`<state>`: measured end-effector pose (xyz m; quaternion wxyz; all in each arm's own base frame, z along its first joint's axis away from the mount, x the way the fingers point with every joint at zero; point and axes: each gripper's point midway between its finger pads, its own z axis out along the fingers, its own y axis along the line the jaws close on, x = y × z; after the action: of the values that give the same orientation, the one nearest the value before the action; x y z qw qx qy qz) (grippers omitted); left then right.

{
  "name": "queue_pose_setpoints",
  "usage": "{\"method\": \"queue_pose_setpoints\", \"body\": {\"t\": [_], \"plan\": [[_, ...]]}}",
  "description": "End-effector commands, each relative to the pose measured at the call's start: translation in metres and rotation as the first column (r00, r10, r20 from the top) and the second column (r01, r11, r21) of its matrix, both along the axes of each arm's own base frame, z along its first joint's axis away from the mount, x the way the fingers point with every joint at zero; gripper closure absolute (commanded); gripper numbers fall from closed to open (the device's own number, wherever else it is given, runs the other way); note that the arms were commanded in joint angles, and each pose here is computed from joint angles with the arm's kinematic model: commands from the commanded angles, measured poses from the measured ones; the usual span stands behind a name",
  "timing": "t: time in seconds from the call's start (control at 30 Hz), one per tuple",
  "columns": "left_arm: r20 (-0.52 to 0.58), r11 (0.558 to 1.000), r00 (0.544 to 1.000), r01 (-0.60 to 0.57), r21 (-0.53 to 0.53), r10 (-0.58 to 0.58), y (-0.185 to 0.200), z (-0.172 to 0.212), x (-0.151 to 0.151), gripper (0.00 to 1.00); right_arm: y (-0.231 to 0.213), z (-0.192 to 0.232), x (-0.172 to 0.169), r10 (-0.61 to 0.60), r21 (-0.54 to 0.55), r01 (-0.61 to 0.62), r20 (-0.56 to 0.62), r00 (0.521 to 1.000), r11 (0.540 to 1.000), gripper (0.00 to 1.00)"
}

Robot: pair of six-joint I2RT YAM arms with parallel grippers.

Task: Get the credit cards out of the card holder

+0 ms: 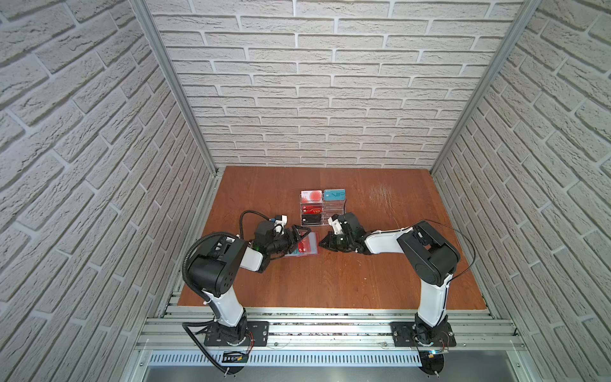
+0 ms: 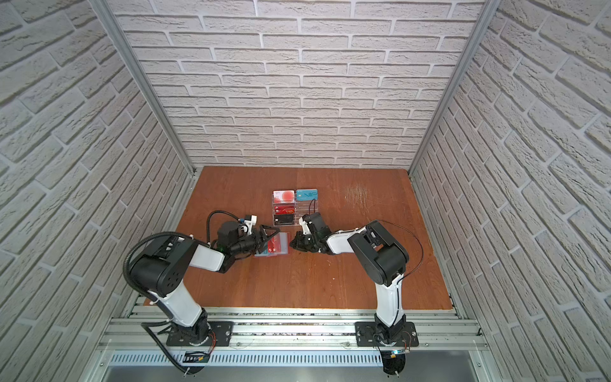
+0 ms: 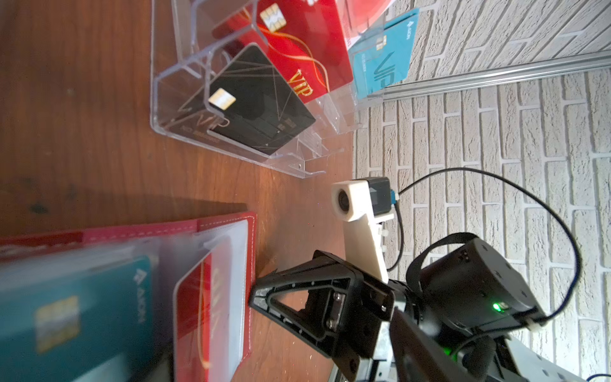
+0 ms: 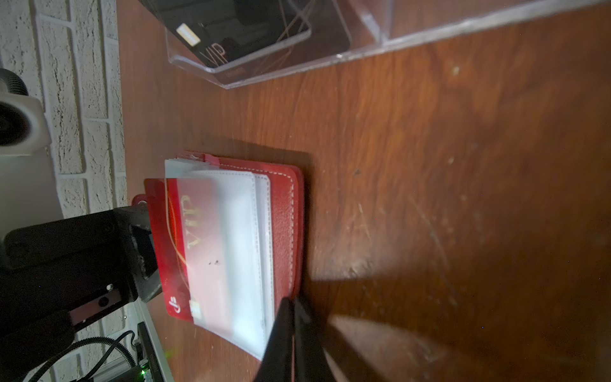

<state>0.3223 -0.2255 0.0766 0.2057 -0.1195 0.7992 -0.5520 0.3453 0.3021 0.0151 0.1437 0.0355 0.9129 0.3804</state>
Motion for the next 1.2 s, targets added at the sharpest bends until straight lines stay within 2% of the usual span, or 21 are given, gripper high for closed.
{"method": "queue_pose_setpoints", "body": {"t": [0.0,0.63,0.87,1.0,1.1,1.17], "plan": [[0.075,1.0,0.997,0.015,0.0,-0.015,0.001,0.014,0.001,0.18,-0.012,-0.014,-0.007,-0.024,-0.051,0.021,-0.048,0.999,0.998,0.94],[0.067,0.994,0.998,0.012,0.113,-0.019,0.009,0.002,-0.003,0.38,-0.01,-0.014,-0.007,-0.017,-0.041,0.015,-0.054,0.998,0.999,0.94],[0.066,0.992,0.997,0.019,0.125,-0.028,0.008,0.001,-0.002,0.5,-0.009,-0.015,-0.008,-0.017,-0.039,0.015,-0.059,0.998,0.999,0.94],[0.066,0.99,0.997,0.021,0.142,-0.031,0.009,0.0,-0.001,0.52,-0.009,-0.016,-0.008,-0.016,-0.038,0.014,-0.06,0.998,0.999,0.94],[0.062,0.987,0.998,0.021,0.162,-0.031,0.01,-0.003,-0.001,0.6,-0.008,-0.015,-0.007,-0.015,-0.034,0.013,-0.059,0.998,0.999,0.94],[0.059,0.985,0.998,0.02,0.172,-0.03,0.011,-0.005,-0.001,0.62,-0.009,-0.015,-0.007,-0.017,-0.036,0.015,-0.058,0.998,0.999,0.94]]}}
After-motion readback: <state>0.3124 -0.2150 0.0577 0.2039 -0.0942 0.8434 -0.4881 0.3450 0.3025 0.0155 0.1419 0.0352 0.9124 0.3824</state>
